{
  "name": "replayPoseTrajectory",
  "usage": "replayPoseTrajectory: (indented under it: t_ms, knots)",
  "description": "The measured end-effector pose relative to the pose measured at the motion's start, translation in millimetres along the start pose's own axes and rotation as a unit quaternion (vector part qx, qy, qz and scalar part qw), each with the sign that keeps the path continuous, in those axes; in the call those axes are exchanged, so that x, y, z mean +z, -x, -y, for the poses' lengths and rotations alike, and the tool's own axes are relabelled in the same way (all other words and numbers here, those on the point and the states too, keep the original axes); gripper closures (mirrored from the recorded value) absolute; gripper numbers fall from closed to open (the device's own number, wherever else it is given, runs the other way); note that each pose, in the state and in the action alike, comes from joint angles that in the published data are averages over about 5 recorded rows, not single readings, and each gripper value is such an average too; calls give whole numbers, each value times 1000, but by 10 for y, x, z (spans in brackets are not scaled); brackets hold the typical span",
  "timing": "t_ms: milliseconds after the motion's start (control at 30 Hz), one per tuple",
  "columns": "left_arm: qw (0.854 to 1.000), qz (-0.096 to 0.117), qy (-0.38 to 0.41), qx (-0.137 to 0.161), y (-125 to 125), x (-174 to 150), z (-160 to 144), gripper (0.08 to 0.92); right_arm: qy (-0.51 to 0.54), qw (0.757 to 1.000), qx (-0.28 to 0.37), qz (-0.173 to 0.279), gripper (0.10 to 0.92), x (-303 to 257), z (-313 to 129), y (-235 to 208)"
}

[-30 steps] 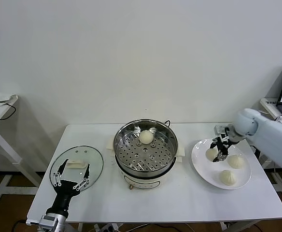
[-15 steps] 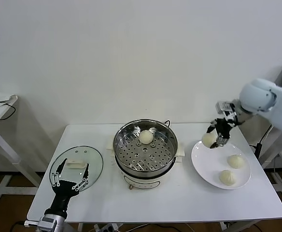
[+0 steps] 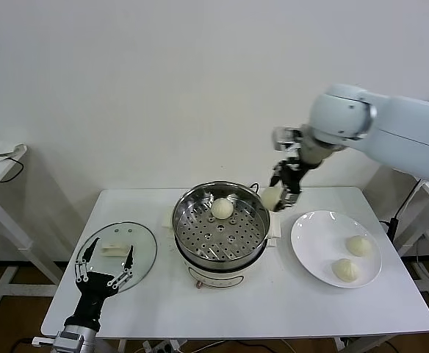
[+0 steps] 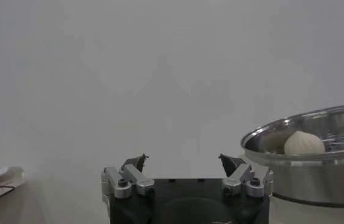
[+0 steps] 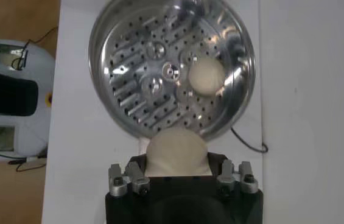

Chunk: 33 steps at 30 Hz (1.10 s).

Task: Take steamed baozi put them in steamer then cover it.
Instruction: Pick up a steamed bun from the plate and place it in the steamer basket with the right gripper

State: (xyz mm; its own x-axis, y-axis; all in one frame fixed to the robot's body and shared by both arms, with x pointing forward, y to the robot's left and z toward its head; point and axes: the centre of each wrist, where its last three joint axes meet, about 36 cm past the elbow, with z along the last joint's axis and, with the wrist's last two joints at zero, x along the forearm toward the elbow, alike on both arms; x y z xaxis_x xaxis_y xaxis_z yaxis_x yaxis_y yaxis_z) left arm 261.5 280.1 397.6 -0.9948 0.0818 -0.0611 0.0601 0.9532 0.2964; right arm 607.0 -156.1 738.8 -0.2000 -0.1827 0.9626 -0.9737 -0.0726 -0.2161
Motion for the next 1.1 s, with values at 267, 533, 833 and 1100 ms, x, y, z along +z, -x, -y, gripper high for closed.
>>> replayPoseTrajectory:
  t_ms: [267, 533, 833, 1100]
  knots:
    - [1000, -1, 2, -7, 22, 25, -43, 177, -21, 1000, -8, 2, 352, -645, 77, 437]
    - [1000, -4, 3, -8, 49, 70, -56, 177, -38, 999, -26, 8, 352, -1078, 113, 919]
    - [1000, -9, 4, -8, 56, 131, -72, 177, -36, 999, -37, 0, 352, -1289, 194, 1332]
    - [1000, -11, 3, -7, 62, 151, -70, 177, -27, 999, -40, -5, 352, -1362, 251, 1579]
